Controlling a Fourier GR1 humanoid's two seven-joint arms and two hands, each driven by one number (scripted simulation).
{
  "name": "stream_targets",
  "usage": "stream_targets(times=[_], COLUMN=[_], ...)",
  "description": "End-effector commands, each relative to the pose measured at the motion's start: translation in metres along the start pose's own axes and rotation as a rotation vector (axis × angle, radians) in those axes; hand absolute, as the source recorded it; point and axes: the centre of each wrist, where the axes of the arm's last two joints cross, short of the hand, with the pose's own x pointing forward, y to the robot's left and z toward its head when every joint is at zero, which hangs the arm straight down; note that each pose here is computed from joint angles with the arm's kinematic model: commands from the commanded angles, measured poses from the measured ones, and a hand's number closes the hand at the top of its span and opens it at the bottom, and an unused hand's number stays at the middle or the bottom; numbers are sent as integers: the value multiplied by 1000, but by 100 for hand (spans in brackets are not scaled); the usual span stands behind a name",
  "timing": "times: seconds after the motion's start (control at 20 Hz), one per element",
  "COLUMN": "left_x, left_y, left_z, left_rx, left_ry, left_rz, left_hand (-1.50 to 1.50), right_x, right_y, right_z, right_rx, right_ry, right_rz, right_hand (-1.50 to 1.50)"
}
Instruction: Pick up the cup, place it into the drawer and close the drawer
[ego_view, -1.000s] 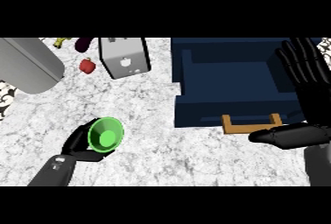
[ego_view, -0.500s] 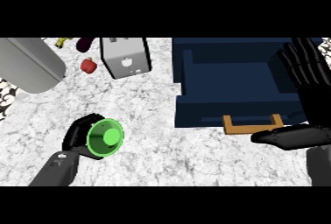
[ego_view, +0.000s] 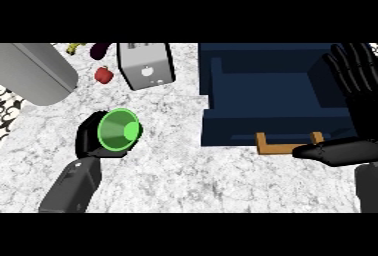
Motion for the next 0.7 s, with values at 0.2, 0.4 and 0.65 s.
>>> stream_targets(times=[0.2, 0.4, 0.65], left_x=[37, 56, 113], left_y=[-49, -118, -140], left_z=[-77, -96, -147], left_rx=[-151, -230, -288], left_ry=[-158, -172, -169], left_rz=[85, 101, 80], left_hand=[150, 150, 150], right_x=[9, -7, -1], right_y=[14, 2, -5], right_z=[10, 5, 21], right_rx=[-13, -28, -37], right_ry=[11, 16, 17], right_rz=[19, 16, 23], right_hand=[-150, -150, -150])
